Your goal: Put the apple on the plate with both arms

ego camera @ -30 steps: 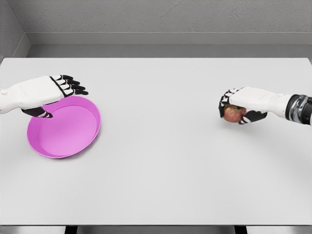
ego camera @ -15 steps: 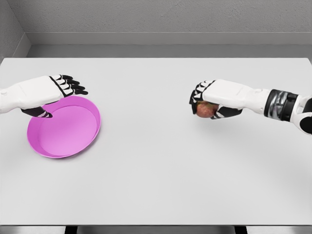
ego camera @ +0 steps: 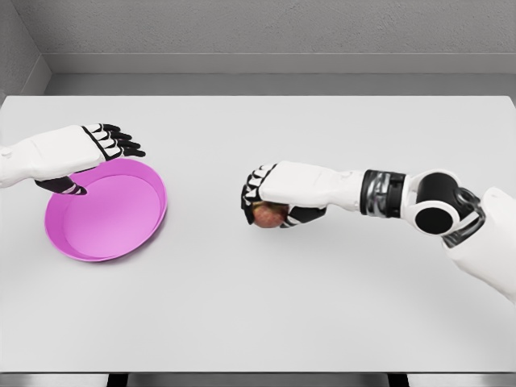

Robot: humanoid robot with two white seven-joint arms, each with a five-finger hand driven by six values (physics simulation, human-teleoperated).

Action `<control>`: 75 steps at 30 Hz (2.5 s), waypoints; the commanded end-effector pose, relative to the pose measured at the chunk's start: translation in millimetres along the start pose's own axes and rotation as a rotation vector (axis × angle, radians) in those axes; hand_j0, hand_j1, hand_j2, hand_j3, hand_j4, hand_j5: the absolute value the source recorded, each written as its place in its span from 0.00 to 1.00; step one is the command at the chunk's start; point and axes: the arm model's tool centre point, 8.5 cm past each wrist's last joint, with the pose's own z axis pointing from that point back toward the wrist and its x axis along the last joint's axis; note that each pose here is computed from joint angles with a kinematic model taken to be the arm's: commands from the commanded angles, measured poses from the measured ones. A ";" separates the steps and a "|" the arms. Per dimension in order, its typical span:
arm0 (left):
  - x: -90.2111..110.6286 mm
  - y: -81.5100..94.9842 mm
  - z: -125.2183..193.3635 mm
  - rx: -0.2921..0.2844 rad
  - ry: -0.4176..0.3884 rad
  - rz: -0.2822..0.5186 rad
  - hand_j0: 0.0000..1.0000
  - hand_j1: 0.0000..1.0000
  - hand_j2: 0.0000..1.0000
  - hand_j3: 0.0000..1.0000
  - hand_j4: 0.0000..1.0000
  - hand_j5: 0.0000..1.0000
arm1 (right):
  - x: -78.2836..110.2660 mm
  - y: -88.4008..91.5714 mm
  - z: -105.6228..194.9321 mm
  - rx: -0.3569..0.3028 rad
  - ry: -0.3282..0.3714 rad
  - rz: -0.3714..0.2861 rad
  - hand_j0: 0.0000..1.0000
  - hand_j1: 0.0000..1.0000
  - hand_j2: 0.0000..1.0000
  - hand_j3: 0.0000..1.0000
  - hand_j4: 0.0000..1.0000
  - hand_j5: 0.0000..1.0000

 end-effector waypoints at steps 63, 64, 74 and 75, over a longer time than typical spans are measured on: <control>158.3 27.1 -127.1 -0.143 -0.491 -0.390 1.00 1.00 1.00 1.00 1.00 1.00 | -81.1 -16.3 169.3 -0.166 0.295 0.048 1.00 1.00 1.00 1.00 1.00 1.00; 158.4 27.0 -126.4 -0.156 -0.489 -0.397 1.00 1.00 1.00 1.00 1.00 1.00 | -79.8 -17.2 167.9 -0.167 0.290 0.052 1.00 1.00 1.00 1.00 1.00 1.00; 170.8 21.3 -134.6 -0.159 -0.528 -0.388 1.00 1.00 1.00 1.00 1.00 1.00 | -72.4 -20.3 164.6 -0.168 0.270 0.070 1.00 1.00 1.00 1.00 1.00 1.00; 172.1 18.2 -135.4 -0.163 -0.530 -0.385 1.00 1.00 1.00 1.00 1.00 1.00 | -72.4 -20.3 164.6 -0.168 0.270 0.070 1.00 1.00 1.00 1.00 1.00 1.00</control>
